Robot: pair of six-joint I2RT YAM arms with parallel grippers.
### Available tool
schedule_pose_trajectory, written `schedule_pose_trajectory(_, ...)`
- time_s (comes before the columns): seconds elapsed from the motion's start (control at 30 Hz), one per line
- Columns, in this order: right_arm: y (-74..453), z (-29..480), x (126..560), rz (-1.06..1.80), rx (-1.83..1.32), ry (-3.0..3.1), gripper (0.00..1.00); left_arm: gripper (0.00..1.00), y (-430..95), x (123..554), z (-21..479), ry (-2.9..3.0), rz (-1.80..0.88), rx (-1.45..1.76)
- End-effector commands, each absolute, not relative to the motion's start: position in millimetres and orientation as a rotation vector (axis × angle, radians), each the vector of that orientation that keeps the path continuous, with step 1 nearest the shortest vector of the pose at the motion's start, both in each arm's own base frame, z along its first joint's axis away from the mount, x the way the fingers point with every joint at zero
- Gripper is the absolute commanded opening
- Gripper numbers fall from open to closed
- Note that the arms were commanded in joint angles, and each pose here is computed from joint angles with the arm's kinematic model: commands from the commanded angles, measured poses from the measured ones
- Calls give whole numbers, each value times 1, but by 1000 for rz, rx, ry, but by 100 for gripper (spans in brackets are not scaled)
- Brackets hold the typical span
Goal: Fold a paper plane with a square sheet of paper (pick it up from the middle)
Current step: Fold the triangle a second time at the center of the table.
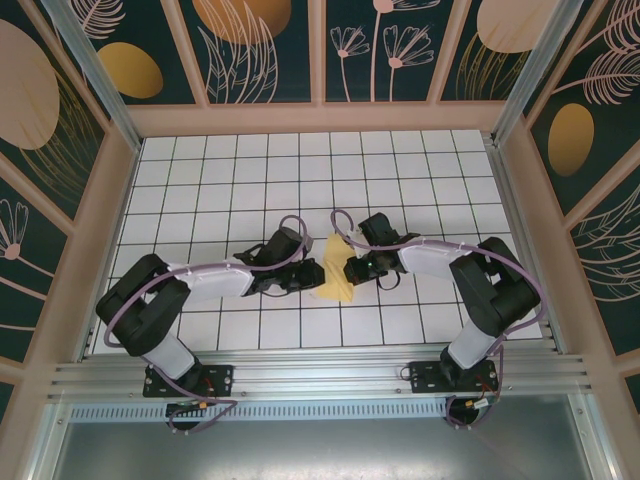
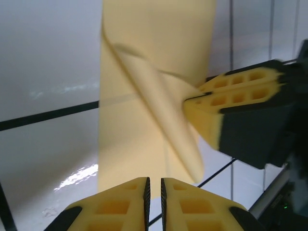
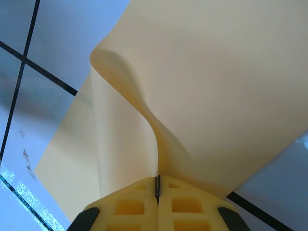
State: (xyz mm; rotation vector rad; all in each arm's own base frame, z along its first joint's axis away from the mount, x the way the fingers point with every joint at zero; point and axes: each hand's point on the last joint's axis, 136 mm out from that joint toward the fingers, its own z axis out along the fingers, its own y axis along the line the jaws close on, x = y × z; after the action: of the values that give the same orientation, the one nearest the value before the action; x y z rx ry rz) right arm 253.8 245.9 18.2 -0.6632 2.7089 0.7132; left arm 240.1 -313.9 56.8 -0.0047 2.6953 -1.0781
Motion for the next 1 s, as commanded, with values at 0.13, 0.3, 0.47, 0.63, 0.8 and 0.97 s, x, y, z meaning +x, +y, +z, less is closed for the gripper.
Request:
schedule_pose_trajectory(0.13,241,8,247,689,-652,2759,5,11,-344,276,103,2467,-1303,-155)
schedule_pose_trajectory(0.3,240,8,247,694,-648,2763,5,10,-353,288,93,2432,-1370,-277)
schedule_pose_trajectory(0.47,240,8,247,697,-649,2762,5,11,-356,291,76,2450,-1372,-317)
schedule_pose_trajectory(0.63,239,9,247,700,-649,2761,5,11,-360,291,66,2474,-1384,-329)
schedule_pose_trajectory(0.8,239,9,248,701,-647,2761,5,11,-359,292,51,2519,-1334,-353)
schedule_pose_trajectory(0.97,239,8,248,703,-646,2765,5,11,-355,292,34,2576,-1266,-370)
